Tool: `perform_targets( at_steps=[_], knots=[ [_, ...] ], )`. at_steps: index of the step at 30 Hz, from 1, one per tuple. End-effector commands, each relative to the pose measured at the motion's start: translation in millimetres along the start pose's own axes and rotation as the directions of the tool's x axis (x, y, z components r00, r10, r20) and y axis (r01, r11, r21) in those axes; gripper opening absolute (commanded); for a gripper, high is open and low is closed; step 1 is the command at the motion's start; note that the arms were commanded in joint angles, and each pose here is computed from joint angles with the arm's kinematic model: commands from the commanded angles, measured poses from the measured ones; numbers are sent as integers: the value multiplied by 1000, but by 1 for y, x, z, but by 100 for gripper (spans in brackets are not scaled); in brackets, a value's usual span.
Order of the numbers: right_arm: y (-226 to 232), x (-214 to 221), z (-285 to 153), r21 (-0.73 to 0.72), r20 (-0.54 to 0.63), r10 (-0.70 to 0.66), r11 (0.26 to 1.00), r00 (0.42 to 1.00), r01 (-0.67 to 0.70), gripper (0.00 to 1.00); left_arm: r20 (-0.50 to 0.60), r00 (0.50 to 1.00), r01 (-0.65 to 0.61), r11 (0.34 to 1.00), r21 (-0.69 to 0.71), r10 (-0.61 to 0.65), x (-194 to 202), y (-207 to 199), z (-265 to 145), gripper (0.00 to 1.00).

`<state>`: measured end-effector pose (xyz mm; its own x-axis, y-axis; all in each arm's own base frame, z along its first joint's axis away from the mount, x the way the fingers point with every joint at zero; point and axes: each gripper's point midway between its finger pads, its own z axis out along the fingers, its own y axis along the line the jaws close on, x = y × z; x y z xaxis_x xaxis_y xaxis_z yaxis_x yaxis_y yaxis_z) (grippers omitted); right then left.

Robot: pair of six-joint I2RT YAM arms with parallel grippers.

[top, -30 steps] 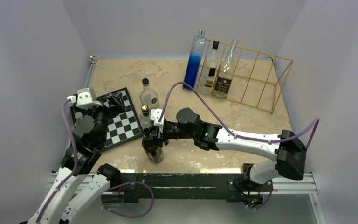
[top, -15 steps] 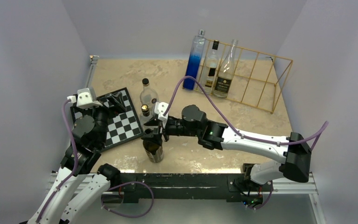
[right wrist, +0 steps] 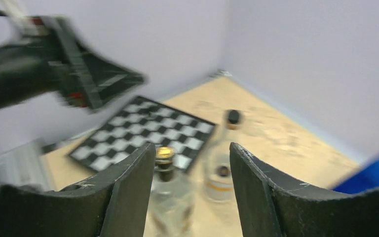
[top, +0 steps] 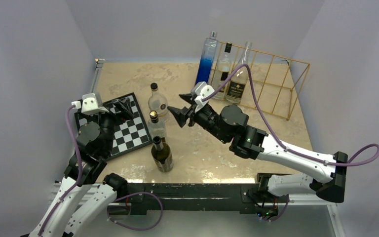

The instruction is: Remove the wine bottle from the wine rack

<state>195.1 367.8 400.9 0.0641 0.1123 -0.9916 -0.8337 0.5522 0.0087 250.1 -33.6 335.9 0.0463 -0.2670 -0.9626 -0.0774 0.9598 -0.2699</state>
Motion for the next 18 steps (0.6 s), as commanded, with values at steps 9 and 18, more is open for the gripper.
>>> perform_targets(
  at_steps=[9,18],
  knots=[
    [-264,7,-28,747,-160,-53,646,986,156,60,34,999,37,999,35,-38,-16,-7,-4,99],
    [-386,33,-42,850,-225,120,510,967,135,67,54,997,50,995,84,-55,-22,-13,-9,99]
  ],
)
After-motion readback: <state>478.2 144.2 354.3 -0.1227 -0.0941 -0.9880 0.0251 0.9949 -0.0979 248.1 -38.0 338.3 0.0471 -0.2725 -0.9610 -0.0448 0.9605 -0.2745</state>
